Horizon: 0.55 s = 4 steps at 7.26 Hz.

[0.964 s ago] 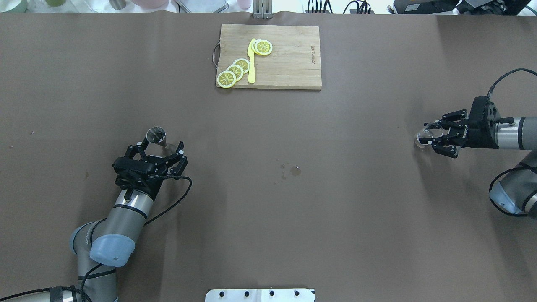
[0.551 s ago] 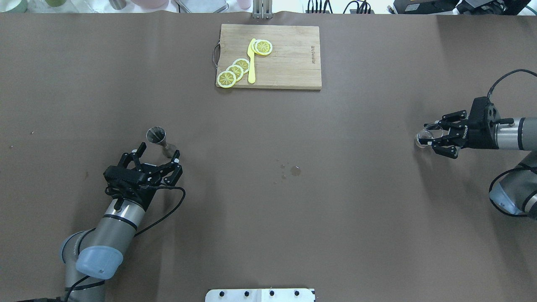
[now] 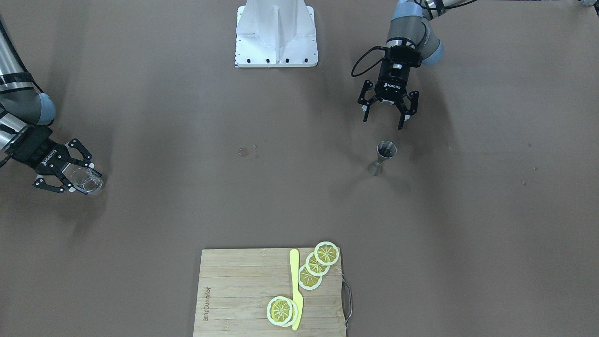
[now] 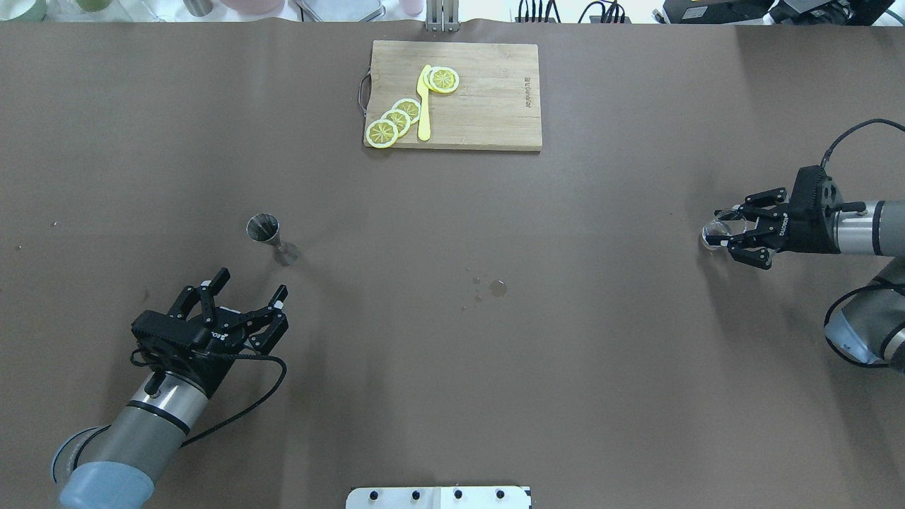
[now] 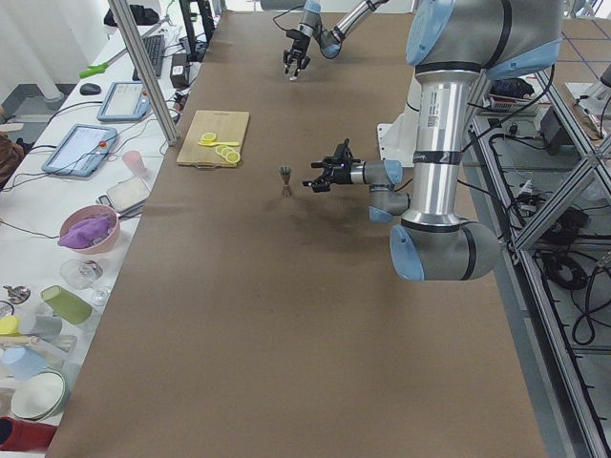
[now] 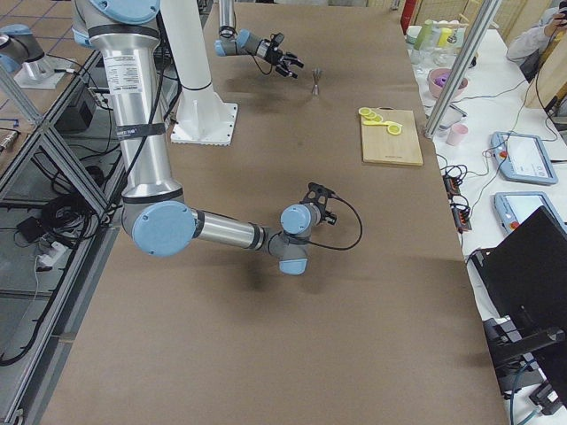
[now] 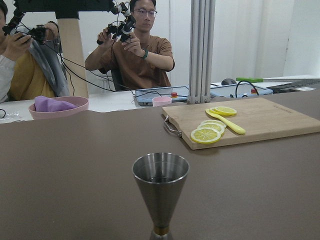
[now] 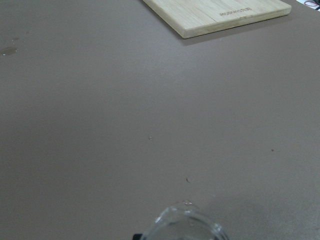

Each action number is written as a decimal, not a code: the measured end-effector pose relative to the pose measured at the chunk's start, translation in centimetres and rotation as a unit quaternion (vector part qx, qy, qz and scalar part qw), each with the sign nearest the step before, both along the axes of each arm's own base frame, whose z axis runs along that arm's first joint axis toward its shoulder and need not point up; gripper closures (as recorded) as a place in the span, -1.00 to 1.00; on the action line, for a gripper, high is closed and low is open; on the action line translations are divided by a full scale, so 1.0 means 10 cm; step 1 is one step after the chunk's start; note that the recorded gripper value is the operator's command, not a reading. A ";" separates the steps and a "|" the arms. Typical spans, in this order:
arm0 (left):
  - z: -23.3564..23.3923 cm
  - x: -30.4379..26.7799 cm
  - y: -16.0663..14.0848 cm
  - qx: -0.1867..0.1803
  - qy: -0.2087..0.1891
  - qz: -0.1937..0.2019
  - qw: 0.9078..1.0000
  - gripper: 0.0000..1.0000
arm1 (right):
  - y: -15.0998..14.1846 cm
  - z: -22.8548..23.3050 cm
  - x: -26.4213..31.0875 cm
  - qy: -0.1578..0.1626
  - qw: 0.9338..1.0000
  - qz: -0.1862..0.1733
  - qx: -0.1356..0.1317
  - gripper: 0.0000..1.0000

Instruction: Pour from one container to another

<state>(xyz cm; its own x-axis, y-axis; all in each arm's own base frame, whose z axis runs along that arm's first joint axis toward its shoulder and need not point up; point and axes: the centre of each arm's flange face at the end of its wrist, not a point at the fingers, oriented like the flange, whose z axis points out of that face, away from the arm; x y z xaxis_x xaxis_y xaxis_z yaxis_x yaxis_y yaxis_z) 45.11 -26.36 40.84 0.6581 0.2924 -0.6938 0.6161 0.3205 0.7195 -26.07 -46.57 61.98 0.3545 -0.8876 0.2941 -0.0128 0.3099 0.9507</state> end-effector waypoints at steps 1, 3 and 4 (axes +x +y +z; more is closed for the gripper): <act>-0.12 -0.10 0.02 0.011 -0.007 0.010 1.000 -0.96 | 0.00 0.00 0.00 0.000 1.000 0.000 0.001 -1.00; -0.39 -0.25 0.03 0.029 -0.013 0.052 0.998 -0.96 | 0.00 0.00 0.00 0.000 1.000 0.001 0.001 -1.00; -0.50 -0.34 -0.03 0.031 -0.015 0.073 0.997 -0.96 | 0.00 -0.01 0.00 0.000 1.000 0.001 0.002 -1.00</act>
